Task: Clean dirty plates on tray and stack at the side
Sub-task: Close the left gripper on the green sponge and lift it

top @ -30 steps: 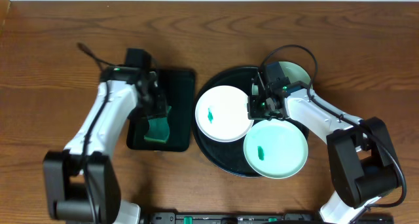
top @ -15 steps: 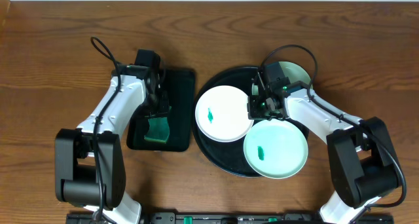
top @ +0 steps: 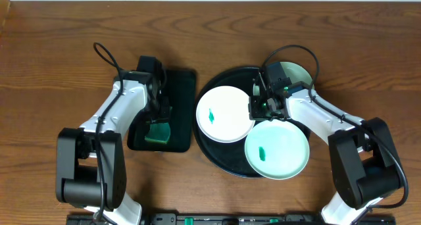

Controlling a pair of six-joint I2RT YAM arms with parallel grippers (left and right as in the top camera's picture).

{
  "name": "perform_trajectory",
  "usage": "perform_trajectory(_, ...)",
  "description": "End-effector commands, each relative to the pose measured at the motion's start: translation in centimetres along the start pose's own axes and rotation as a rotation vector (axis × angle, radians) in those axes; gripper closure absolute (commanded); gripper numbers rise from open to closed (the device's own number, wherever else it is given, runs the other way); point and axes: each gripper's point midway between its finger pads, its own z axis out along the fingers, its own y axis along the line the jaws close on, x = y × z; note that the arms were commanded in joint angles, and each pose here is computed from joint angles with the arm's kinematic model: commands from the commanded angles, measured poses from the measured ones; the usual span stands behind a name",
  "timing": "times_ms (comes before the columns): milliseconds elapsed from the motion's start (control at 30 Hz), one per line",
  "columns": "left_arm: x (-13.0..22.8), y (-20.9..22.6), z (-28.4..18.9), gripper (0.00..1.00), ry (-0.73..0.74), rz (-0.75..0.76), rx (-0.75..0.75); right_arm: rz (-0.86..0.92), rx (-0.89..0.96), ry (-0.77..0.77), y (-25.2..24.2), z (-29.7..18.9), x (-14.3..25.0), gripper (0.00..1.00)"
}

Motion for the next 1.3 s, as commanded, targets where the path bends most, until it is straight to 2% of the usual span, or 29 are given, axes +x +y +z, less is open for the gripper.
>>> perform_trajectory(0, 0.3, 0.3, 0.5, 0.54, 0.005, -0.012, -0.013, -0.010, 0.009, 0.009, 0.1, 0.3, 0.4, 0.98)
perform_trajectory(733, 1.2, 0.4, 3.0, 0.55, -0.009, -0.015, -0.002, -0.012, 0.006, 0.003, 0.2, 0.3, 0.3, 0.98)
perform_trajectory(933, 1.7, 0.5, 3.7, 0.79, -0.006, -0.015, -0.003, -0.012, 0.006, 0.003, 0.2, 0.3, 0.3, 0.98)
perform_trajectory(1000, 1.7, 0.5, 3.7, 0.92, -0.006, -0.015, -0.002, -0.012, 0.006, 0.003, 0.2, 0.3, 0.3, 0.98)
perform_trajectory(1267, 0.4, -0.3, 1.6, 0.93, -0.057, -0.013, 0.039, -0.012, 0.006, 0.003, 0.2, 0.3, 0.3, 0.98)
